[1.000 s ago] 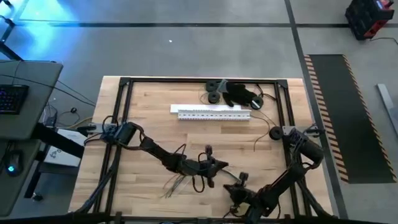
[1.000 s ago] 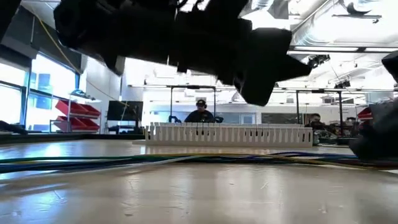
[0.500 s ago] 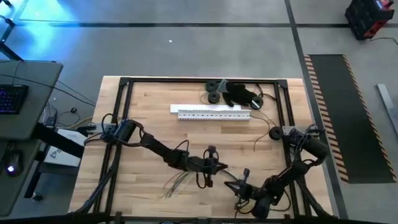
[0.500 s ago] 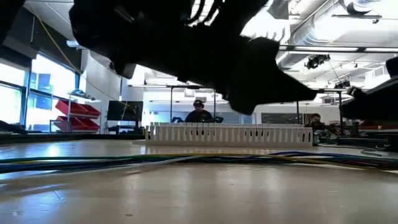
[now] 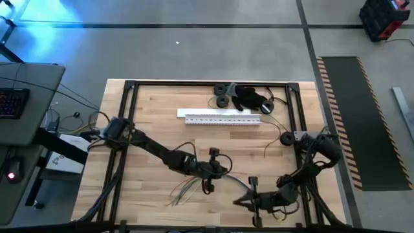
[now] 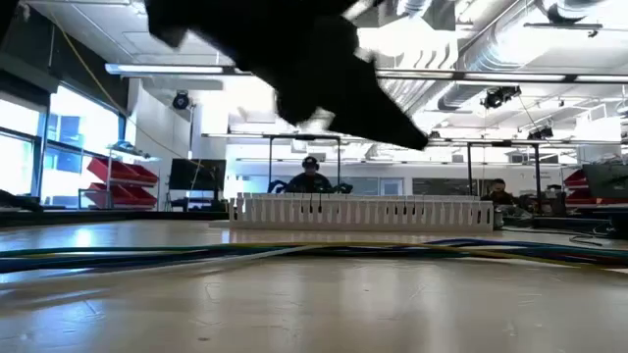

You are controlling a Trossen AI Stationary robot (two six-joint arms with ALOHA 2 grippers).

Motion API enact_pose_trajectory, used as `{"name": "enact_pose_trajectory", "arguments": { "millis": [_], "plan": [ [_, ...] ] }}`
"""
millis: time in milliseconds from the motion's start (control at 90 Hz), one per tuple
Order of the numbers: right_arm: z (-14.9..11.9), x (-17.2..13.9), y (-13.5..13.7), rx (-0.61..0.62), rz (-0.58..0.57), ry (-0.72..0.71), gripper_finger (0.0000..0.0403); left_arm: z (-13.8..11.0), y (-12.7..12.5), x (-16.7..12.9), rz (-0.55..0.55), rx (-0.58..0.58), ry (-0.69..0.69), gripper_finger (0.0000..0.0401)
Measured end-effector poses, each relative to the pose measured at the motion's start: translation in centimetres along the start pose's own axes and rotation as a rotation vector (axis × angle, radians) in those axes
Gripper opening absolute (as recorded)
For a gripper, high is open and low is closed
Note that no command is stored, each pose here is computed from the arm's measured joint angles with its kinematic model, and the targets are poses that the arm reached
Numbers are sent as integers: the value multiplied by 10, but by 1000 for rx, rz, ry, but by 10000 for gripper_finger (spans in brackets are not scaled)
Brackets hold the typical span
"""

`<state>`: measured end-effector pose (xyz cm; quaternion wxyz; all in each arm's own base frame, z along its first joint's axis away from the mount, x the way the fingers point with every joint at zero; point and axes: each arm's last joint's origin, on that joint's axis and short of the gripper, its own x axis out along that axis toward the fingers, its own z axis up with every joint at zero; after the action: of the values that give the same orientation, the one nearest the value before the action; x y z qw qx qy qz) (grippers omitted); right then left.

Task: Ziptie cables
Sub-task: Wrap the cables together using a black zip tie

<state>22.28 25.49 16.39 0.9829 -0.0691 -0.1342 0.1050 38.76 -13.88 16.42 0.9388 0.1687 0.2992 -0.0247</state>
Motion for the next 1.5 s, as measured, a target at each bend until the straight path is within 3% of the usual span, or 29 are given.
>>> {"name": "enact_pose_trajectory", "arguments": {
  "millis": [189,389,589,767,1011,1211,1333,1500],
  "plan": [
    [27,2,-3,-51,181,-156,0,-20,-10,-29,-123,-180,91,16],
    [41,8,-11,-66,379,-309,0,-55,-25,-32,-136,-389,195,95],
    [39,29,-19,-58,416,-275,0,-70,-30,-30,-111,-517,161,177],
    [31,37,-27,-42,408,-218,0,-79,-28,-30,-30,-554,148,199],
    [27,40,-31,-60,402,-196,0,-85,-36,-15,-69,-580,93,200],
    [21,42,-33,-62,401,-167,0,-94,-36,-6,-33,-589,117,190],
    [14,42,-32,-63,397,-167,0,-99,-32,-3,-31,-584,154,139],
    [3,45,-38,-56,363,-176,0,-101,-27,0,-65,-565,172,24]
  ]
}}
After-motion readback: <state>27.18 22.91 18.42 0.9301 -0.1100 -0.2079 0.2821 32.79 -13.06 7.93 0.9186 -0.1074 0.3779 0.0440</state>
